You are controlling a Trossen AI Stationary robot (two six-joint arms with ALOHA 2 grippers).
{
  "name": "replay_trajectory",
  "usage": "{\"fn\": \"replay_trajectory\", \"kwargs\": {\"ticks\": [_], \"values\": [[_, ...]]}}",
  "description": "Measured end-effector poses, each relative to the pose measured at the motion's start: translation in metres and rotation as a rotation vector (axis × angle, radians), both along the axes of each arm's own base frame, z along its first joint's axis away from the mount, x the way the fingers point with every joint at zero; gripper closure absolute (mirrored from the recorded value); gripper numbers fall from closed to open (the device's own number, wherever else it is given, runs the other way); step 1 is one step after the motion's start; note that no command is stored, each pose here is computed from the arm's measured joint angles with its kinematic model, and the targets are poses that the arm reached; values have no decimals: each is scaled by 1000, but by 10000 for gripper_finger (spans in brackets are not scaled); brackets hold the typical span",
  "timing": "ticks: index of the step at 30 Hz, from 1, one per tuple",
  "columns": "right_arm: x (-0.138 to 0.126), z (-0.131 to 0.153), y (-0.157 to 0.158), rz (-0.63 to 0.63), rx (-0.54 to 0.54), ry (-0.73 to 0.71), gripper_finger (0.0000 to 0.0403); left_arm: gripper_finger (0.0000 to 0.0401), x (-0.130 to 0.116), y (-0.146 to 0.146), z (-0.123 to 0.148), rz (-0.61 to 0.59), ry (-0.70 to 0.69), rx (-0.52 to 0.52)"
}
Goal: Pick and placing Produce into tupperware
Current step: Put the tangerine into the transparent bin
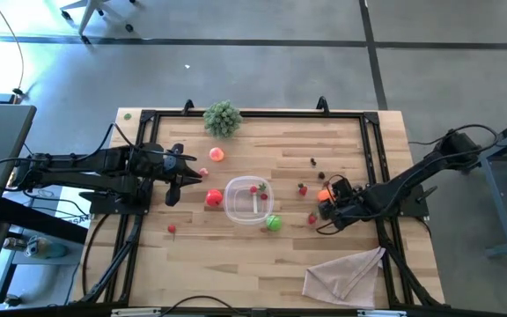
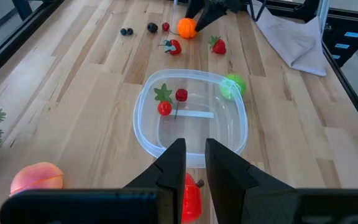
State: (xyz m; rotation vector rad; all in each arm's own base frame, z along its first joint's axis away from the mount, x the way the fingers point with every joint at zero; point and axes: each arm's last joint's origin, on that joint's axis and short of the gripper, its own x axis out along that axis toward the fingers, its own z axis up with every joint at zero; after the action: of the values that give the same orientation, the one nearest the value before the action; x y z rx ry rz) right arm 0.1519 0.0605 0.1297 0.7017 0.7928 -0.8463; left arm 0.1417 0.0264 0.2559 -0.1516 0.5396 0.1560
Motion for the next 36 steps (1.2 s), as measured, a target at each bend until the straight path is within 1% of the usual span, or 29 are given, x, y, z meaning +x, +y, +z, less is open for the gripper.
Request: {"fn": "replay_trajectory", "kwargs": {"ticks": [9,13,19,26,30,36], "values": [[2,1,-2,27,-36,-4,137,350,0,0,0,0,0,0],[5,1,-6,33,-34,9,137,350,0,0,0,0,0,0],[14,-5,-9,70,-49,26,137,350,0,0,0,0,0,0],[16,-13,-8,73,-36,71,137,350,0,0,0,0,0,0],[16,-14,-8,79,-50,82,137,350,0,0,0,0,0,0],[16,-14,-8,78,-50,80,157,350,0,0,0,0,0,0]]}}
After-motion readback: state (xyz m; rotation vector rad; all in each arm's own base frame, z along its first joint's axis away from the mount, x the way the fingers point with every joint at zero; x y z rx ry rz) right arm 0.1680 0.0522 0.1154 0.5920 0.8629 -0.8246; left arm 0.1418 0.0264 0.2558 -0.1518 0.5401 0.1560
